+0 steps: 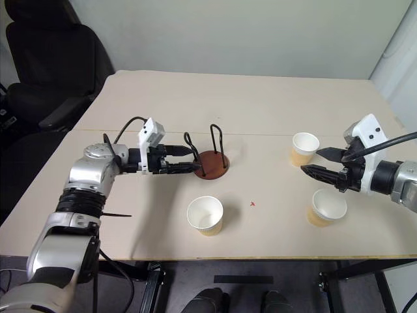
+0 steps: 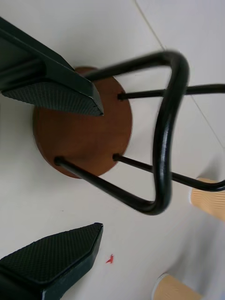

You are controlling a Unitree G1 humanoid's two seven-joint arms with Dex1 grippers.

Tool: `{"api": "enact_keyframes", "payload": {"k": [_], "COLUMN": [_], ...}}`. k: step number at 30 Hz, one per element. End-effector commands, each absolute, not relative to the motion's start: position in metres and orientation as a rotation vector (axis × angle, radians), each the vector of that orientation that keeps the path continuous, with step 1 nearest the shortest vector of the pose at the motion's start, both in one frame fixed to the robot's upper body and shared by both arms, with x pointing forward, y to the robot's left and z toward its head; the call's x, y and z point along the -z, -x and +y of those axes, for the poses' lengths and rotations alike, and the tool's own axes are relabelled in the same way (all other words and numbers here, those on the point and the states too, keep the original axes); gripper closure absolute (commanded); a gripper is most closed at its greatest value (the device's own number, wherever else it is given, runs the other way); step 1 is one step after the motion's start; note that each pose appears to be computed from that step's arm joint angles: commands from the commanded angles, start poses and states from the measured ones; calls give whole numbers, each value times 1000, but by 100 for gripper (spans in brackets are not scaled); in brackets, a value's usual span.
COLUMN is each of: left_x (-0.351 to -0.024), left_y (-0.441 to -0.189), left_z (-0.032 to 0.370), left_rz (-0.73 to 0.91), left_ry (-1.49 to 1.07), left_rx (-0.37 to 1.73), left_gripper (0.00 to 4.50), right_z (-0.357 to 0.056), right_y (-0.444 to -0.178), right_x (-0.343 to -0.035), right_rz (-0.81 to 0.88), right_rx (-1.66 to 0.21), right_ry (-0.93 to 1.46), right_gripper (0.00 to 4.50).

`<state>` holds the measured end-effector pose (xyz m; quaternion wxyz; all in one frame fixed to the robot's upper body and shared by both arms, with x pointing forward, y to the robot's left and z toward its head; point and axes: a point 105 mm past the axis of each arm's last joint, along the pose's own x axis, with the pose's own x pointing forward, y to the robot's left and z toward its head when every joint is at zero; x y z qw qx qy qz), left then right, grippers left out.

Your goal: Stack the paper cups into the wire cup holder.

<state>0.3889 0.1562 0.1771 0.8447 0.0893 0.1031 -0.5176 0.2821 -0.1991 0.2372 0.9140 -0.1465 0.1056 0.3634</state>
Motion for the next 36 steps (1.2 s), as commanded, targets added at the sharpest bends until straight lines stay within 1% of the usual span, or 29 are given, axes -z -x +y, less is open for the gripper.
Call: {"api": "enact_keyframes", "payload": {"k": [1,11,12,14,17,19,22,23,29,36], "left_x": [-191,-190,-191,-193,-195,-197,-199,-200,-206,-214], "left_y": [-394,-405,-405,-402,-398,-395,-390,-388,-381,-380], "left_z": [147,128,127,124,123,123,121,121,114,95], "left_rz": [138,98,93,92,104,114,126,132,144,103], "left_ry": [-204,-207,-201,-185,-186,-186,-203,-214,-255,-290], "left_rx": [1084,1071,1079,1112,1160,1193,1241,1260,1341,1391], "left_gripper": [60,60,76,120,227,308,417,447,449,449], "right_z": [-199,-201,-202,-203,-205,-204,-202,-202,-201,-198], "right_y": [-281,-280,-279,-278,-276,-274,-271,-270,-267,-264], "right_x": [-248,-250,-250,-250,-250,-252,-255,-255,-255,-258], "right_rz": [181,180,180,180,183,172,157,158,184,178], "right_rx": [-748,-735,-732,-728,-732,-745,-772,-784,-834,-847], "right_ry": [349,360,362,365,368,370,388,394,408,421], "right_gripper": [142,142,142,142,142,142,142,142,142,142]}}
